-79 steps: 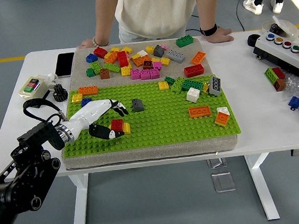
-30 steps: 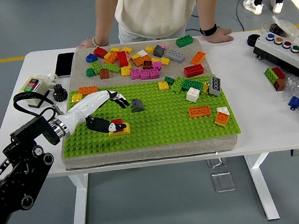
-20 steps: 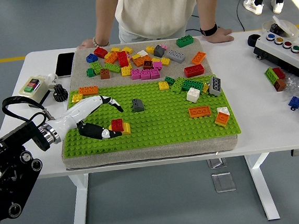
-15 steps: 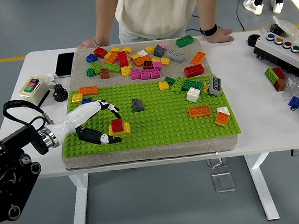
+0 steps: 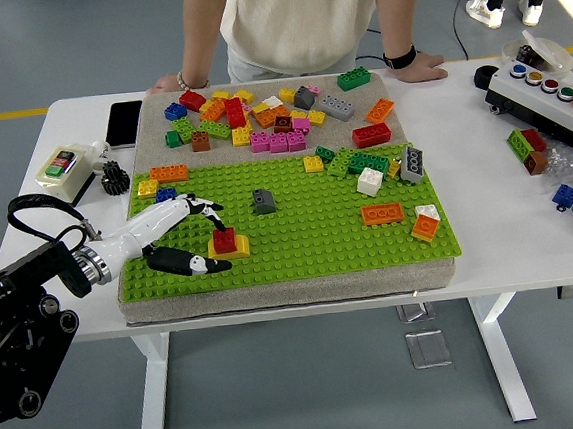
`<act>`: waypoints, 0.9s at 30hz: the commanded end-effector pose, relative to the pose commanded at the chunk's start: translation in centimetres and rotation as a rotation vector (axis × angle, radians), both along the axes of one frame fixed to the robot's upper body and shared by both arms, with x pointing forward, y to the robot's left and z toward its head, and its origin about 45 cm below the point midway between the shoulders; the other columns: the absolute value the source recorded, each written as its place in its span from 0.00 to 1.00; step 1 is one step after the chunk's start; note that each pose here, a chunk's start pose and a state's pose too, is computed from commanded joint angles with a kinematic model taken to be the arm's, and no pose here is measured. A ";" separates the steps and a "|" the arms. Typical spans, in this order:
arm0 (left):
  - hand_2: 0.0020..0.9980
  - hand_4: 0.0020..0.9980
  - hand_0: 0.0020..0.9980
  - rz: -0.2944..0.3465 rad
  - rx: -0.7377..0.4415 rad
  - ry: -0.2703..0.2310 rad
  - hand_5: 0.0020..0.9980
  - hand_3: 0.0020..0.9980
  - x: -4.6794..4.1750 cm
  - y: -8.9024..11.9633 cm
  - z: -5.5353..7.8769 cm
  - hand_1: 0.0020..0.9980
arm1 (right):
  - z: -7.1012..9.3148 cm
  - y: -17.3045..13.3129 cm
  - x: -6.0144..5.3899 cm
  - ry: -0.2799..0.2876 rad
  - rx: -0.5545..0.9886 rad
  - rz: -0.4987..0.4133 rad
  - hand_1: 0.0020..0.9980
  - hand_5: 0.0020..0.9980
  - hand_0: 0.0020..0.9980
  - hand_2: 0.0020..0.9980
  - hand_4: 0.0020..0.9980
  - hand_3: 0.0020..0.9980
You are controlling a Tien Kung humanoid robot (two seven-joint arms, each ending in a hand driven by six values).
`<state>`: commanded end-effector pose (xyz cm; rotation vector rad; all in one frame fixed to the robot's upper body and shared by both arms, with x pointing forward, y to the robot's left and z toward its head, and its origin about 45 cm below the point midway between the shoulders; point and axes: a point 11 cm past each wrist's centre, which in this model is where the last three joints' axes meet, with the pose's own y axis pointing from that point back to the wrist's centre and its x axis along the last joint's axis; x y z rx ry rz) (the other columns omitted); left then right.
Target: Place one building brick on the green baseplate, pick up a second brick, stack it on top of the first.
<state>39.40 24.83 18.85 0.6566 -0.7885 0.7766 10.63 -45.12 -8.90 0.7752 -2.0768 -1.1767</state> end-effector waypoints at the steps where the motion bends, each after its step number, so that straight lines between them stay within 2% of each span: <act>1: 0.89 1.00 1.00 0.001 0.000 0.002 0.56 0.59 0.01 0.0 -0.1 0.93 | 0.0 0.0 0.0 0.000 0.000 -0.001 0.64 0.48 0.73 0.69 0.92 0.62; 27: 0.88 1.00 1.00 0.011 0.005 0.039 0.55 0.58 0.04 -0.4 -1.4 0.92 | 0.0 0.0 0.0 -0.001 0.003 -0.005 0.64 0.48 0.73 0.69 0.92 0.62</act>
